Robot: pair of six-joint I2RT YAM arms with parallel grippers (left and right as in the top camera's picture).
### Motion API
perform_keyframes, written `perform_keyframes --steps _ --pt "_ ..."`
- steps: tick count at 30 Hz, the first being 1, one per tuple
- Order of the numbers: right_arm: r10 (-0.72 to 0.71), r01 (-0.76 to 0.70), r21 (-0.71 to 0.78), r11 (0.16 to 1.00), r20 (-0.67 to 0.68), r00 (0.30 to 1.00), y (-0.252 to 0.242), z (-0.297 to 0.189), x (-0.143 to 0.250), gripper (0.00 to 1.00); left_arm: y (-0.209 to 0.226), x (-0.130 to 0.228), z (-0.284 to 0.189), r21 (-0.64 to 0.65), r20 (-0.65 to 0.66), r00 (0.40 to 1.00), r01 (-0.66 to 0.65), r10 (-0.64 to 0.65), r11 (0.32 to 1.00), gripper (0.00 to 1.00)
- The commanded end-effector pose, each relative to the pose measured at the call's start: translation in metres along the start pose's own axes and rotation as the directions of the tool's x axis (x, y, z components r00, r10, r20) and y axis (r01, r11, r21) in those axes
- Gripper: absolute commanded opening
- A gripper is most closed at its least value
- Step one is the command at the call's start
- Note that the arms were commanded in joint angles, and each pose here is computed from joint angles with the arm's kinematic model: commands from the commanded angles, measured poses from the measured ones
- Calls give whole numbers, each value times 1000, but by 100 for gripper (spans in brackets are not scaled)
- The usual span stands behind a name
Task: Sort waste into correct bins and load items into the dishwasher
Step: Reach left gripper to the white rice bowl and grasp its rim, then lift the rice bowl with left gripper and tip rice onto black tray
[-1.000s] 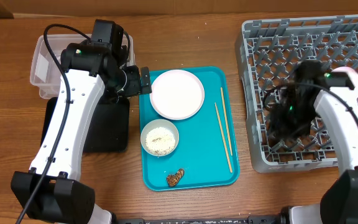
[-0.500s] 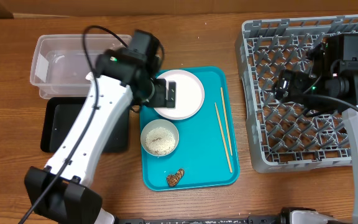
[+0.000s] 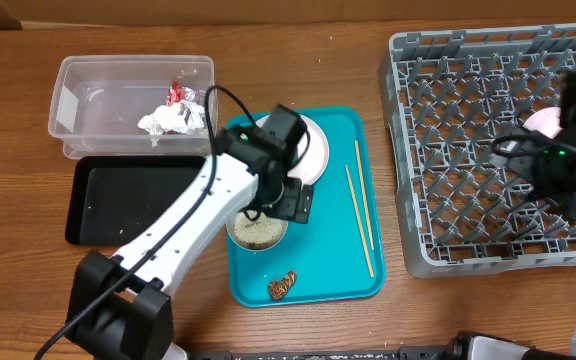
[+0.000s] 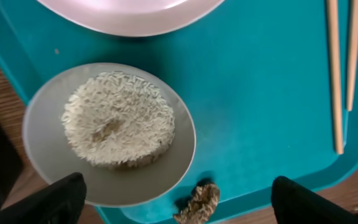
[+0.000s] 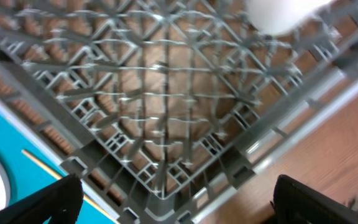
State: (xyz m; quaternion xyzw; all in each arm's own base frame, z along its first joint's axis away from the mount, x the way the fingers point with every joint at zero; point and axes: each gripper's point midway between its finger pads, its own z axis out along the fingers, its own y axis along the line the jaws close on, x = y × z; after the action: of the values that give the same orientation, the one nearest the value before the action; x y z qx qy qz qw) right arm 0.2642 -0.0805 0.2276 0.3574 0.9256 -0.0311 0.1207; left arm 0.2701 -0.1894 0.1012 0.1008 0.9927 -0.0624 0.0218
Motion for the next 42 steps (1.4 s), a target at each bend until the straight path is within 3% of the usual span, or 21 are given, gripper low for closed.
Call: perform_keyframes --steps 1,8,17,23,29,39,42 --pt "75 -76 -30 997 -20 997 -5 -2 -2 100 0 7 11 -14 -1 1000 -1 1 1000 94" --pt "83 -85 -38 996 -44 996 -7 -2 2 100 -6 4 34 -1 45 999 -27 27 1000 85" --pt "84 -85 -36 996 -48 995 -8 -2 3 100 -11 7 47 0 63 997 -53 53 999 82" --pt "83 -85 -34 996 -51 995 -8 -2 4 100 -7 12 63 -16 31 998 -52 52 999 75" --pt "83 -85 -35 996 -50 995 -8 -2 4 100 -4 16 76 -32 -9 999 -49 49 998 56" --pt "83 -85 -34 996 -51 995 -8 -2 4 100 0 21 90 -50 -53 998 -47 44 998 5" --pt "84 -86 -34 996 -51 995 -8 -2 4 100 0 20 89 -50 -52 998 -47 45 998 4"
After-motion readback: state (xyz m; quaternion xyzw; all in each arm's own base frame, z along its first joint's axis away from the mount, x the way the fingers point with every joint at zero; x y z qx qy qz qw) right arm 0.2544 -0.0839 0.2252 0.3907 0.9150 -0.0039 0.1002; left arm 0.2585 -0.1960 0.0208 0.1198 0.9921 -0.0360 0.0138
